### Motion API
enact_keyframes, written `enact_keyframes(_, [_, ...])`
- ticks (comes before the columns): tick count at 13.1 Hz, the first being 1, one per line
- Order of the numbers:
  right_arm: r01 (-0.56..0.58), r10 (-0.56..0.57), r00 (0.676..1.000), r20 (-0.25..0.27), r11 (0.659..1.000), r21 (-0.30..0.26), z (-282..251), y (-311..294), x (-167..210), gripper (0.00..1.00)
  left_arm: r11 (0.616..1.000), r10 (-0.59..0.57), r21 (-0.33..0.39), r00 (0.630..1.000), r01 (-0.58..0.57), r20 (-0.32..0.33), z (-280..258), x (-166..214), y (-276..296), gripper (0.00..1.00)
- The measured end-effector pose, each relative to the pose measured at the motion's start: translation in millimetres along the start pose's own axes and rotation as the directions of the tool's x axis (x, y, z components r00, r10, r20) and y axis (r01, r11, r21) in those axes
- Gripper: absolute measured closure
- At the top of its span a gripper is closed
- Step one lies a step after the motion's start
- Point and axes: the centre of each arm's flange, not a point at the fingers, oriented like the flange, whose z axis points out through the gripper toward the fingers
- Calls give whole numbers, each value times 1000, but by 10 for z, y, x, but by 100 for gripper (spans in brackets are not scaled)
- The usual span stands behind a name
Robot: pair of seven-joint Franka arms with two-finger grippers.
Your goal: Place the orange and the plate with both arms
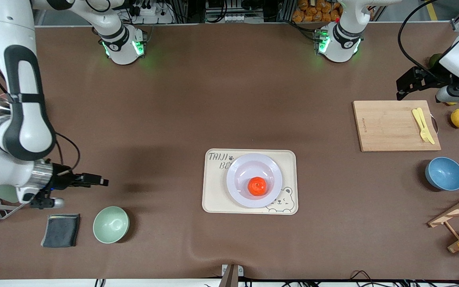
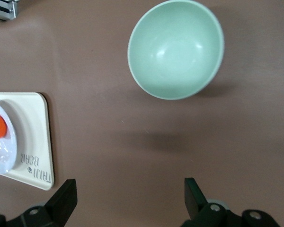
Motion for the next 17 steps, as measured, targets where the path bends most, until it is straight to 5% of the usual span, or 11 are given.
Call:
enact_keyframes(3, [27, -28, 1000, -7, 998, -50, -562, 24, -101, 0, 1000, -1, 0, 1000, 1, 3, 1, -3, -4, 0])
enact_keyframes(7, [121, -125, 992, -1, 965, -231, -1478, -279, -426, 0, 1000, -6, 0, 1000, 6, 7, 4, -6, -31, 0])
enact_keyframes(17, [88, -78, 996, 45, 946, -313, -2588, -299, -1443, 0, 1000, -8, 1, 1000, 8, 15, 9, -16, -45, 0])
